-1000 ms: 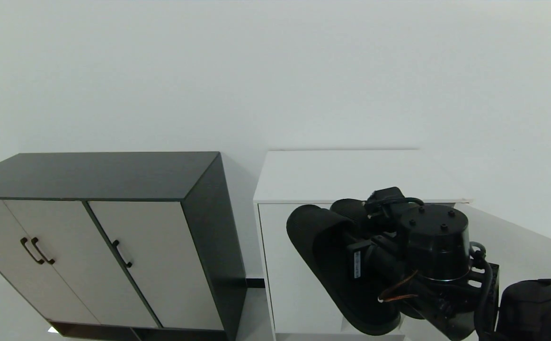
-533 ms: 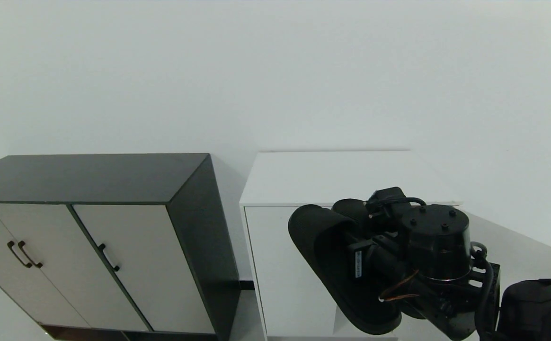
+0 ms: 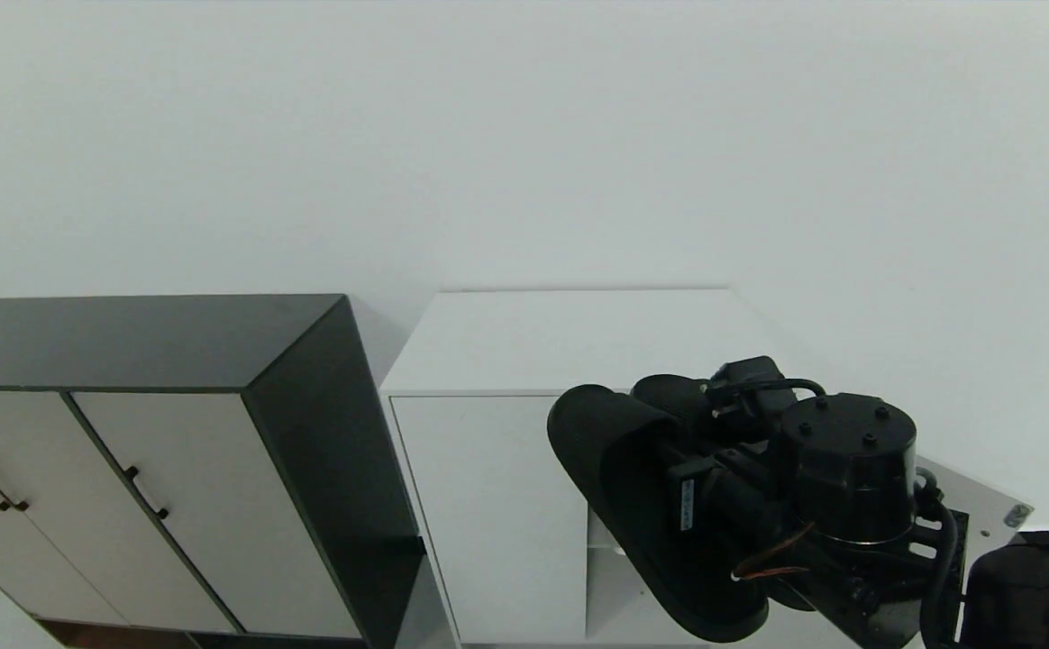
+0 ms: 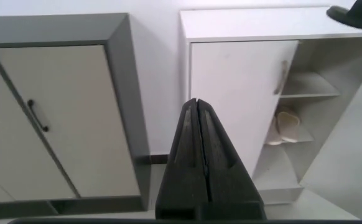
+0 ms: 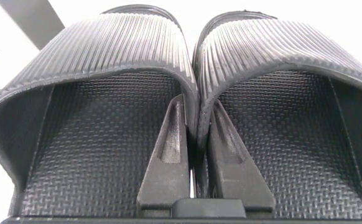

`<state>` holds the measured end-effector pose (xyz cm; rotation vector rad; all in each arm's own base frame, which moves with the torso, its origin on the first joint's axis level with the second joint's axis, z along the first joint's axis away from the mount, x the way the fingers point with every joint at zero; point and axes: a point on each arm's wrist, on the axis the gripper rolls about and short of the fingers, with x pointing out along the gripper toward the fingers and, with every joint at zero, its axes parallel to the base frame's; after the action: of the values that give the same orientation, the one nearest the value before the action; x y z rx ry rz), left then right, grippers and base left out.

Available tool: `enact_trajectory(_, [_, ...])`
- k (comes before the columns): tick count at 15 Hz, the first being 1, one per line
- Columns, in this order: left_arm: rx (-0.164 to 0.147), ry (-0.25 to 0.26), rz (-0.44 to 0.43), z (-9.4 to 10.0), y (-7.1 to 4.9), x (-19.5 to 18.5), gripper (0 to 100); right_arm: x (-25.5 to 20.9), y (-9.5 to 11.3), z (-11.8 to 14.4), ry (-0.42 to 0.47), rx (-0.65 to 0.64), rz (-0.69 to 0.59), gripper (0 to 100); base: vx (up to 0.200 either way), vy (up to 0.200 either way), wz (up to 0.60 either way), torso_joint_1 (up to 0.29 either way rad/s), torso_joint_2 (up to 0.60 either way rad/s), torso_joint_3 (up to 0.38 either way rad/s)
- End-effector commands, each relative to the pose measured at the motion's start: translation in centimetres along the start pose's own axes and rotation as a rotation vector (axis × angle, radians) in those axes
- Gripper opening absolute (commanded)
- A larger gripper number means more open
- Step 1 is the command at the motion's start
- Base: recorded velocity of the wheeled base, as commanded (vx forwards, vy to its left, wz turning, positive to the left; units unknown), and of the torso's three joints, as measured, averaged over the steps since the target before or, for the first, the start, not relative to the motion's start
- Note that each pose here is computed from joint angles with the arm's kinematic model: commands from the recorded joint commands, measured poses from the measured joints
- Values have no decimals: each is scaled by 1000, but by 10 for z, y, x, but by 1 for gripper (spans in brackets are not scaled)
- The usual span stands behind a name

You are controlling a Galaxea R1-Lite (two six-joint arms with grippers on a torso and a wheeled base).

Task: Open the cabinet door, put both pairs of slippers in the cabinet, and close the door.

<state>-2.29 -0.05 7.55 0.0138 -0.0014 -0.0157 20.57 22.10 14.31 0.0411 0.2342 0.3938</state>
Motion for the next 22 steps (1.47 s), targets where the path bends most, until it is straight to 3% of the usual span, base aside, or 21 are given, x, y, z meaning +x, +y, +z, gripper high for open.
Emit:
enact_trajectory(1, [0, 1, 0, 0, 0, 0, 0, -1, 0, -3, -5, 0, 6, 0, 0, -200, 0, 2, 2, 2])
enact_trajectory(4, [0, 1, 0, 0, 0, 0, 0, -5, -2, -1, -25, 6, 15, 0, 0, -200, 0, 1, 5, 2])
enact_trajectory(17, [0, 1, 0, 0, 0, 0, 0, -7, 2, -6, -10, -2, 28, 0, 0, 0, 0, -2, 6, 4])
enact_trajectory(22, [0, 1, 0, 0, 0, 0, 0, -9, 2, -9, -5, -5, 32, 0, 0, 0, 0, -192, 436, 249])
